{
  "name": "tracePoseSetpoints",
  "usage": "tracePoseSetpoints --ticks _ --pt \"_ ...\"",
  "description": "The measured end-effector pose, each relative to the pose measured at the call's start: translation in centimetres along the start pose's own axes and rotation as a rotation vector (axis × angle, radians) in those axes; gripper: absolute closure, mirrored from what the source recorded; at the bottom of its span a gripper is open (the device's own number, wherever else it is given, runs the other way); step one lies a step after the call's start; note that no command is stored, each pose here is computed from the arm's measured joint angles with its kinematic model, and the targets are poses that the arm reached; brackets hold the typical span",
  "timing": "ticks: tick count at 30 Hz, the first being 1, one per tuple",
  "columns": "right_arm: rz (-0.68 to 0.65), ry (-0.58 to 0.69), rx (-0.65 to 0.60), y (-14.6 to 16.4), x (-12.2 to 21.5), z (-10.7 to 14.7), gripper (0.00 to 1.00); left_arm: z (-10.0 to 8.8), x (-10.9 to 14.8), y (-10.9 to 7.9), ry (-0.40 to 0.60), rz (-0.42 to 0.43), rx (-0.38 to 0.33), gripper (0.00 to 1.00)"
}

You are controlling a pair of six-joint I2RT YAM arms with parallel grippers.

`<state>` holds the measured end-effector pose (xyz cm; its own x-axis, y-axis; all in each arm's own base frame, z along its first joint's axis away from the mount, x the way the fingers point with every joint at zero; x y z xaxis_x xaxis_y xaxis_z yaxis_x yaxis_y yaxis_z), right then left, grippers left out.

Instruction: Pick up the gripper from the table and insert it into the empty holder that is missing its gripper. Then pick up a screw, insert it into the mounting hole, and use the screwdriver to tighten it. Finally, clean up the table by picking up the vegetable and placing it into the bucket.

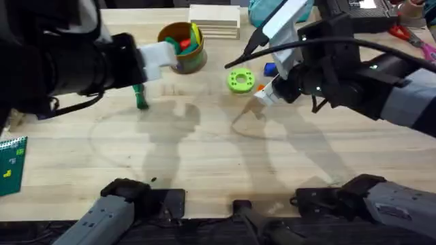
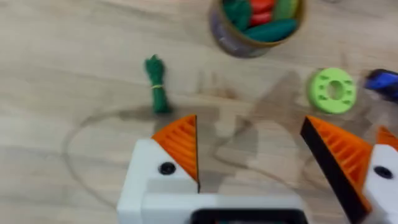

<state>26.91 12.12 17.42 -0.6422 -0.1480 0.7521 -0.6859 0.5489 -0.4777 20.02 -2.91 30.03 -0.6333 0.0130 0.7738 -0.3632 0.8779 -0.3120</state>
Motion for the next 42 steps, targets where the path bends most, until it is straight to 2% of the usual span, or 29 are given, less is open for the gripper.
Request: tracePoseSetpoints --ticks 6,9,13,17,24,29,34,35,36,40,41,42 --pt "0.0 0.0 0.0 0.0 0.0 0.0 0.052 -1.6 -2.5 4.3 0.064 -0.201 0.138 0.014" --pt "0.0 0.0 0.0 0.0 0.0 0.0 0.052 -2.6 -4.5 6.0 0.117 -0.258 0.148 0.047" --pt "0.0 0.0 0.0 0.0 0.0 0.0 0.051 -3.4 -7.7 7.3 0.216 -0.251 0.097 0.066" --pt "0.0 0.0 -0.001 0.0 0.0 0.0 0.054 -3.6 -11.3 8.4 0.318 -0.243 0.081 0.067" --pt "0.0 0.0 -0.003 0.0 0.0 0.0 0.052 -3.5 -16.8 9.2 0.407 -0.204 0.054 0.066" --pt "0.0 0.0 -0.003 0.0 0.0 0.0 0.052 -2.7 -19.7 9.8 0.47 -0.207 0.057 0.066" --pt "0.001 -0.001 -0.004 0.0 0.0 0.0 0.052 -1.8 -21.4 10.5 0.522 -0.233 0.061 0.089" --pt "0.001 -0.001 -0.004 0.0 0.0 0.0 0.052 -2.0 -21.4 10.5 0.518 -0.232 0.063 0.146" --pt "0.001 -0.001 -0.004 0.0 0.0 0.0 0.052 -2.0 -21.4 10.5 0.517 -0.231 0.066 0.269" --pt "0.001 -0.001 -0.004 0.0 0.0 0.0 0.051 -1.9 -21.5 10.5 0.526 -0.232 0.077 0.875" --pt "0.001 -0.001 -0.004 0.0 0.0 0.0 0.051 -1.9 -21.5 10.5 0.527 -0.232 0.079 0.959" --pt "0.001 -0.001 -0.004 0.0 0.0 0.0 0.052 -1.8 -21.4 10.5 0.534 -0.235 0.092 0.982"
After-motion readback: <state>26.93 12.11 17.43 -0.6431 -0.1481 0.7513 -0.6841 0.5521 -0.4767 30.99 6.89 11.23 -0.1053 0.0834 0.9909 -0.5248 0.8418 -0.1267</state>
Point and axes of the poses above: each hand's point on the last joint's axis, 136 mm out from that joint toward the fingers, its own x axis back along the fingers, its own y axis along the line the jaws close on, z = x × y, the point moved 8 cm from there along x, back along the fingers, and after that the axes turned 15 degrees about x, right-handed, at the moved point
